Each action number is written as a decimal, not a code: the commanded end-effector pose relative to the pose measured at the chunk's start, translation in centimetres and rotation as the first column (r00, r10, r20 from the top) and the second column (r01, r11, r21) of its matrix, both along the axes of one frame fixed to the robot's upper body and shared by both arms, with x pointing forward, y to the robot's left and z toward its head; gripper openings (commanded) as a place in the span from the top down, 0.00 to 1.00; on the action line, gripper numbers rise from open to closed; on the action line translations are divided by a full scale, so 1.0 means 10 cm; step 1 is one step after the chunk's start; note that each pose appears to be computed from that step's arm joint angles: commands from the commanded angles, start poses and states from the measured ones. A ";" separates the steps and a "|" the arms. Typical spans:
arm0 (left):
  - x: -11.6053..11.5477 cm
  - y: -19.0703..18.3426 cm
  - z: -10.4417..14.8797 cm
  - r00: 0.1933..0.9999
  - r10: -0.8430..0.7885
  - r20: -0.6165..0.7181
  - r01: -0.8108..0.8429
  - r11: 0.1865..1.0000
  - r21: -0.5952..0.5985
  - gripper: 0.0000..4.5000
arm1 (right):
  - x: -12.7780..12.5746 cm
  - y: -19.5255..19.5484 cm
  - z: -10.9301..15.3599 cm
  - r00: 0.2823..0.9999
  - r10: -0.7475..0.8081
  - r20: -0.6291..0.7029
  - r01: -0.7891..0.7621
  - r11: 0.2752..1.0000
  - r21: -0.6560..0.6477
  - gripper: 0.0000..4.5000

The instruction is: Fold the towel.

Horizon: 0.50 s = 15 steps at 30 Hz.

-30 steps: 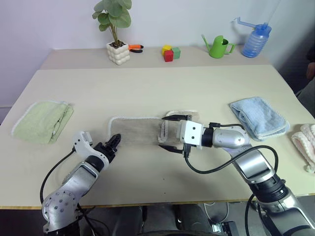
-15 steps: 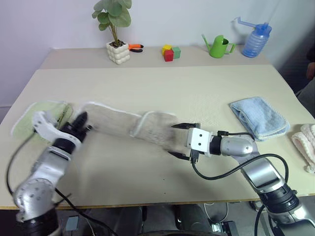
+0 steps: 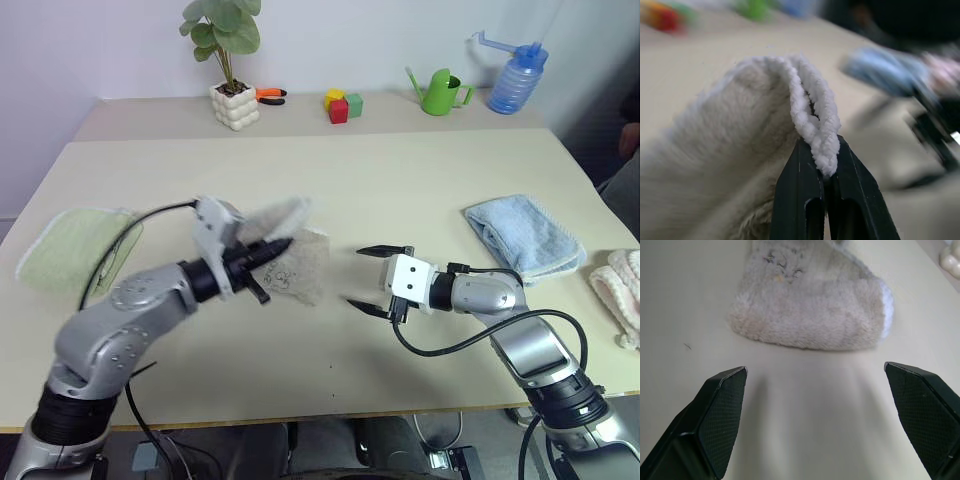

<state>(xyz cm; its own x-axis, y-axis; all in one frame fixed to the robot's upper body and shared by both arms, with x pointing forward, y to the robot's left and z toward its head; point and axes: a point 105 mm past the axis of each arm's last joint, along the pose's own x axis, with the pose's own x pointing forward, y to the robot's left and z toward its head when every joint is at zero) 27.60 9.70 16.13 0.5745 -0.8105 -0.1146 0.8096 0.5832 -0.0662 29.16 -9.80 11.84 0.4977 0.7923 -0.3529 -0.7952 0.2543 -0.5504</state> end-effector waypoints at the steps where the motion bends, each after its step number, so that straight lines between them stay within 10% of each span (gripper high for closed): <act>1: 0.01 -0.09 -0.06 0.998 -0.049 0.047 0.046 0.997 0.066 1.00 | 0.04 -0.06 0.12 0.998 -0.028 0.056 0.027 1.000 0.003 0.00; 7: 0.00 -0.14 -0.23 0.996 -0.094 0.010 0.092 0.991 0.096 1.00 | 0.03 -0.10 0.11 0.997 -0.045 0.064 0.046 0.999 -0.005 0.00; 15: -0.09 0.05 -0.03 0.994 -0.091 -0.067 0.088 0.995 -0.047 0.25 | 0.09 -0.14 0.18 0.994 -0.080 0.078 0.079 0.997 0.018 0.00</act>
